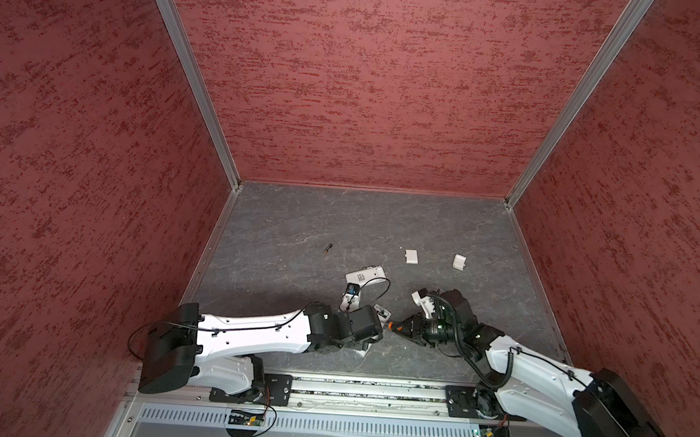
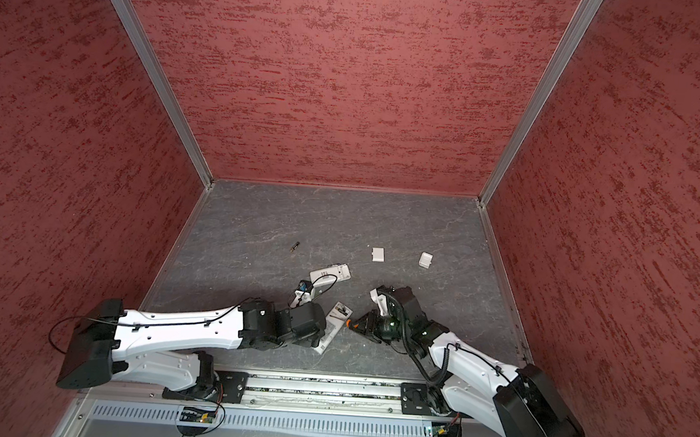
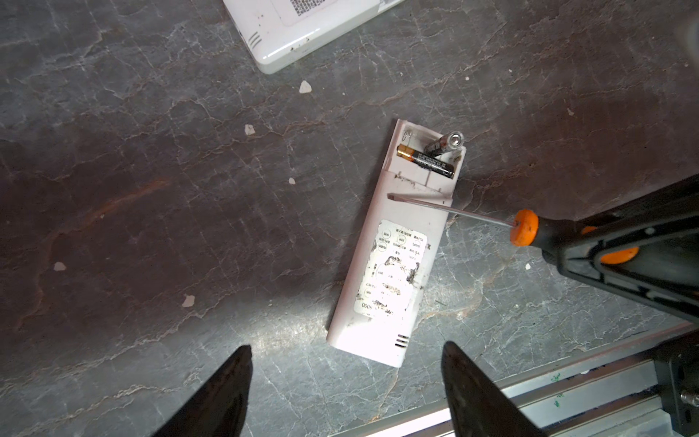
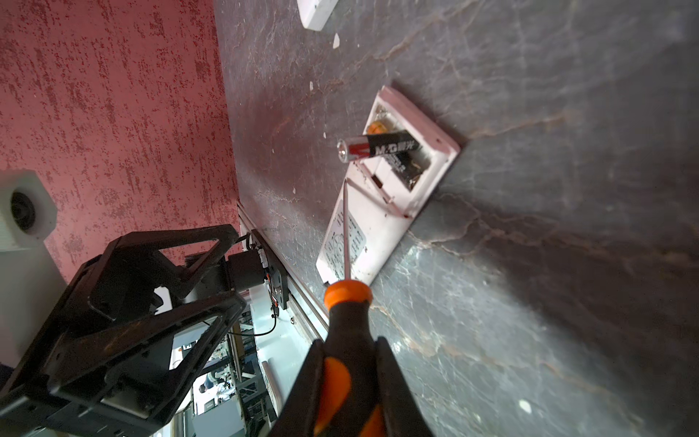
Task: Unload the batteries from the remote control
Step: 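Release the remote with the left gripper while the right gripper flicks the battery out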
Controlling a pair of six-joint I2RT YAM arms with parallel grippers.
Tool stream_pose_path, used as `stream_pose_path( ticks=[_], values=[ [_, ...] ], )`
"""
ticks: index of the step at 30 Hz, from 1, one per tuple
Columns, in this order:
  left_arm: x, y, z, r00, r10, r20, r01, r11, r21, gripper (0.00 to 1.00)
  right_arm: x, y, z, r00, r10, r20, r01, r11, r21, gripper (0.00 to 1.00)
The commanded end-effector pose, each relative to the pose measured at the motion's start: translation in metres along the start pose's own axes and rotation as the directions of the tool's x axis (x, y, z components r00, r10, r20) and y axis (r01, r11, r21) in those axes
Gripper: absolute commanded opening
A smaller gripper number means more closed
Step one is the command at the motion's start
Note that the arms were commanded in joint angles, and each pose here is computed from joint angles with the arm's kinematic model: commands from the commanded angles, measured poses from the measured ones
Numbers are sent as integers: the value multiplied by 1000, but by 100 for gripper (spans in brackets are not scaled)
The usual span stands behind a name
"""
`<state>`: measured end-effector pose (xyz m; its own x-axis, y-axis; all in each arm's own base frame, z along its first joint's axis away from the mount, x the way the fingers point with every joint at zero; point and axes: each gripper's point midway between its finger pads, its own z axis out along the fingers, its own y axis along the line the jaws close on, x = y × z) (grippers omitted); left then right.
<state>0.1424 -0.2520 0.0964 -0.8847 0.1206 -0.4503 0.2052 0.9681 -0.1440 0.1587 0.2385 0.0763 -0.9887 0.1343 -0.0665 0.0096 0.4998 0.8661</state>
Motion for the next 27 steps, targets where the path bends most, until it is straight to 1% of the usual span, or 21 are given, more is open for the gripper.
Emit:
stream_pose_path(
  ticks=[1,8,13,18,27],
  values=[
    [-3,1,0,1000,-3,0,3,1000,-17,78,-12,4,0,999,0,46,2,999,-37,0],
    [-6,-2,-1,1000,-12,-5,12,1000,-14,78,-31,-13,-5,996,15,90,-13,1000,-24,0],
    [-7,-6,0,1000,-9,-13,9,1000,-22,78,-58,-22,-17,988,17,151,-13,1000,-27,0],
    [-9,-13,0,1000,-12,-16,12,1000,-16,78,-82,-14,-23,985,-5,172,15,998,-55,0],
    [-1,-14,4,999,-12,-32,11,1000,-25,78,-100,-4,-29,982,-34,187,46,997,-62,0]
  ],
)
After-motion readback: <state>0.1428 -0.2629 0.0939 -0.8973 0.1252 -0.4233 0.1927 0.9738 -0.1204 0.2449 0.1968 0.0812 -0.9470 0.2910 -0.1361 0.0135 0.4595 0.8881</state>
